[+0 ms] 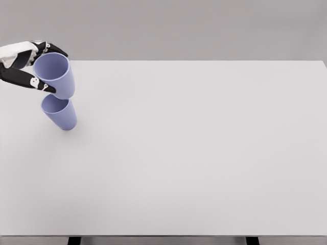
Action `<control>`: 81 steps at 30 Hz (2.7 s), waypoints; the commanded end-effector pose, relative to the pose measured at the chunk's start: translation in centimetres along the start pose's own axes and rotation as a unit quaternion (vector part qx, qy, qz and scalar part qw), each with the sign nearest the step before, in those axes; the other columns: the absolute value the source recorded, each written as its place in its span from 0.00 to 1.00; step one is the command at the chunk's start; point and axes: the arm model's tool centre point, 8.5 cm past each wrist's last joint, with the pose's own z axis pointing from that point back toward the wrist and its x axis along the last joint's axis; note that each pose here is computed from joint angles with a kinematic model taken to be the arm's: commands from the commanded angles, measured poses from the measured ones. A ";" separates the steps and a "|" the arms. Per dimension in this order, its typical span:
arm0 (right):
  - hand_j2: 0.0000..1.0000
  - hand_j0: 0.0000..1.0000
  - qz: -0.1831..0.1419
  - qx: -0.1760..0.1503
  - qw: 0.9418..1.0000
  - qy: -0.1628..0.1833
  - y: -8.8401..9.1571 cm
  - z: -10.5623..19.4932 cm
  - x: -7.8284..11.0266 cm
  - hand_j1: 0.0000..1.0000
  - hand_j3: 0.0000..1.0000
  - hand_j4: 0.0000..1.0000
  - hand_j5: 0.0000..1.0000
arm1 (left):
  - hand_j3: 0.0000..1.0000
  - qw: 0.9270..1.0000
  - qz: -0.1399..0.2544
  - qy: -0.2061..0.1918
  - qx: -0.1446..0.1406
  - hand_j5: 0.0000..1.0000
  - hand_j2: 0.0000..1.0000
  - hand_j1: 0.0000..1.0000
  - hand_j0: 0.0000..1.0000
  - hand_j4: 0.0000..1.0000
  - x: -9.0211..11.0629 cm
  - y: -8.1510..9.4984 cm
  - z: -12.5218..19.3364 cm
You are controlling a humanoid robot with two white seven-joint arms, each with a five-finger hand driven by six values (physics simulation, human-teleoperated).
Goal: Place the right cup on the left cup with left arm
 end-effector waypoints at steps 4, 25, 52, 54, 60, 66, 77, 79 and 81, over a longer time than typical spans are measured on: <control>1.00 1.00 0.000 0.000 1.000 0.000 0.0 0.0 0.0 1.00 1.00 1.00 1.00 | 0.56 1.000 0.008 0.017 0.011 0.56 0.56 0.56 0.56 0.56 -1.2 0.7 0.9; 1.00 1.00 0.000 0.000 1.000 0.001 0.0 0.0 0.0 1.00 1.00 1.00 1.00 | 0.56 0.999 0.035 0.037 0.011 0.56 0.56 0.56 0.56 0.56 -3.1 0.5 1.7; 1.00 1.00 0.000 0.000 1.000 0.001 0.0 0.0 0.0 1.00 1.00 1.00 1.00 | 0.71 0.998 0.050 0.045 0.007 0.71 0.71 0.71 0.71 0.71 -4.7 -0.4 0.8; 1.00 1.00 0.000 0.000 1.000 0.000 0.0 0.0 0.0 1.00 1.00 1.00 1.00 | 0.80 0.998 0.049 0.044 0.007 0.80 0.80 0.80 0.80 0.80 -4.7 -0.4 0.8; 1.00 1.00 0.000 0.000 1.000 0.000 0.0 0.0 0.0 1.00 1.00 1.00 1.00 | 0.85 0.998 0.045 0.041 0.007 0.85 0.85 0.85 0.85 0.85 -4.6 -0.4 0.8; 1.00 1.00 0.000 0.000 1.000 0.000 0.0 0.0 0.0 1.00 1.00 1.00 1.00 | 0.93 0.998 0.044 0.041 0.006 0.93 0.93 0.93 0.93 0.93 -4.5 -0.5 0.7; 1.00 1.00 0.000 0.000 1.000 0.000 0.0 0.0 0.0 1.00 1.00 1.00 1.00 | 1.00 0.998 0.041 0.037 0.008 1.00 1.00 1.00 1.00 1.00 -4.2 -0.3 0.8; 1.00 1.00 0.000 0.000 1.000 0.000 0.0 0.0 0.0 1.00 1.00 1.00 1.00 | 1.00 0.999 0.041 0.035 0.012 1.00 1.00 1.00 1.00 1.00 -4.0 -0.1 0.9; 1.00 1.00 0.000 0.000 1.000 0.000 0.0 0.0 0.0 1.00 1.00 1.00 1.00 | 1.00 0.999 0.040 0.034 0.013 1.00 1.00 1.00 1.00 1.00 -3.9 0.1 1.0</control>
